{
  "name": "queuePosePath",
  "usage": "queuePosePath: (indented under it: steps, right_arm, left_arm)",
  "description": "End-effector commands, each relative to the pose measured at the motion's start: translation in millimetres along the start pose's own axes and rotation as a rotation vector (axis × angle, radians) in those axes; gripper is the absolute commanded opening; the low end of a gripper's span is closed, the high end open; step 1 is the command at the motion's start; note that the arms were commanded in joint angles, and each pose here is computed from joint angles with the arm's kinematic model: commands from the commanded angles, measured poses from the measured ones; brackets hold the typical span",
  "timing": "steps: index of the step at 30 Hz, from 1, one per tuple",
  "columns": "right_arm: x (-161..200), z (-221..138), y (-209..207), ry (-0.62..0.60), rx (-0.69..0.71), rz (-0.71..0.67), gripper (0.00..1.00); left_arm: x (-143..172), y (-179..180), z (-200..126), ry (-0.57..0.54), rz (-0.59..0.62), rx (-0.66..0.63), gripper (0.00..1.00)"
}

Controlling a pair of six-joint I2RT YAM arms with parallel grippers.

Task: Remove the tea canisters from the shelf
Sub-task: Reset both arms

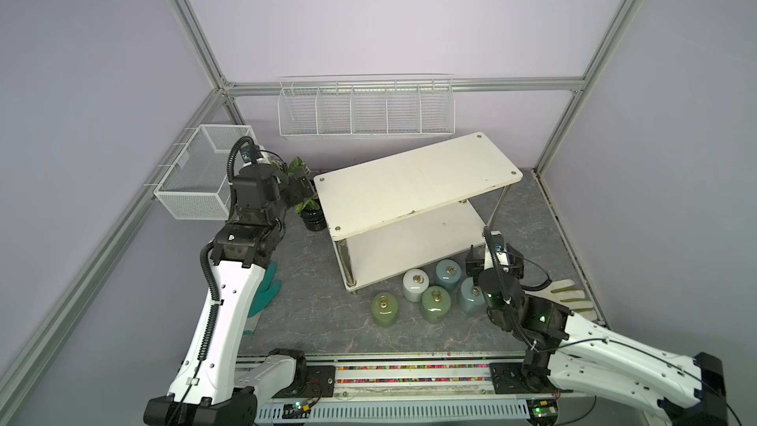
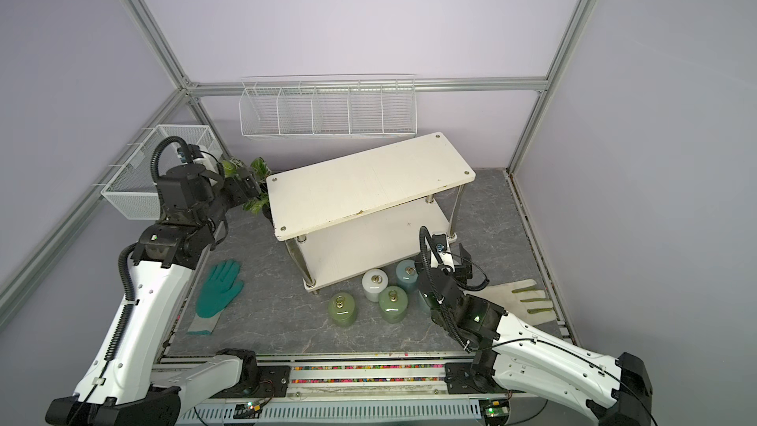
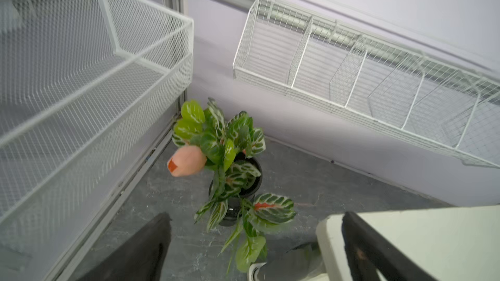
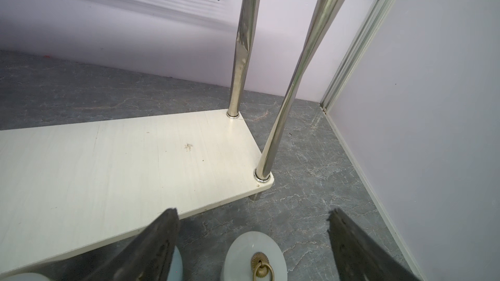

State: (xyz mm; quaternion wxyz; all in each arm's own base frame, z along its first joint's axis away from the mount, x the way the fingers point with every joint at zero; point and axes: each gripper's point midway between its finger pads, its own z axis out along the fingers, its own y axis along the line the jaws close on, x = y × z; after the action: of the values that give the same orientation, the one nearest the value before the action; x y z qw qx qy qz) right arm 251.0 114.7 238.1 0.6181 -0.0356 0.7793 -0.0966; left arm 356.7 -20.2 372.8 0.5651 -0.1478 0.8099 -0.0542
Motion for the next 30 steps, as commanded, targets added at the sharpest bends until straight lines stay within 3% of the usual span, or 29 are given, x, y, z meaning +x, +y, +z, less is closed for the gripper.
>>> queuePosePath:
  steps: [1,10,18,23,30]
  right_arm:
    - [4.1,6.3,-1.7,0.028,0.005,0.011,0.89]
    - [13.9,26.5,-32.9,0.121,0.082,0.051,0.89]
    - [60.5,47.6,-87.8,0.295,0.229,0.173,0.89]
    - [84.5,66.6,-107.9,0.371,0.25,0.258,0.89]
    - [93.0,105.0,-121.0,0.337,0.248,0.274,0.89]
  left_arm:
    - [20.7,18.6,8.9,0.022,-0.072,-0.057,1.0]
    - [60.0,43.2,28.6,0.089,-0.122,-0.09,1.0]
    - [85.5,57.3,35.4,0.112,-0.147,-0.114,1.0]
    - [99.5,64.6,43.0,0.125,-0.157,-0.132,1.0]
    - [114.6,76.0,52.7,0.109,-0.139,-0.148,1.0]
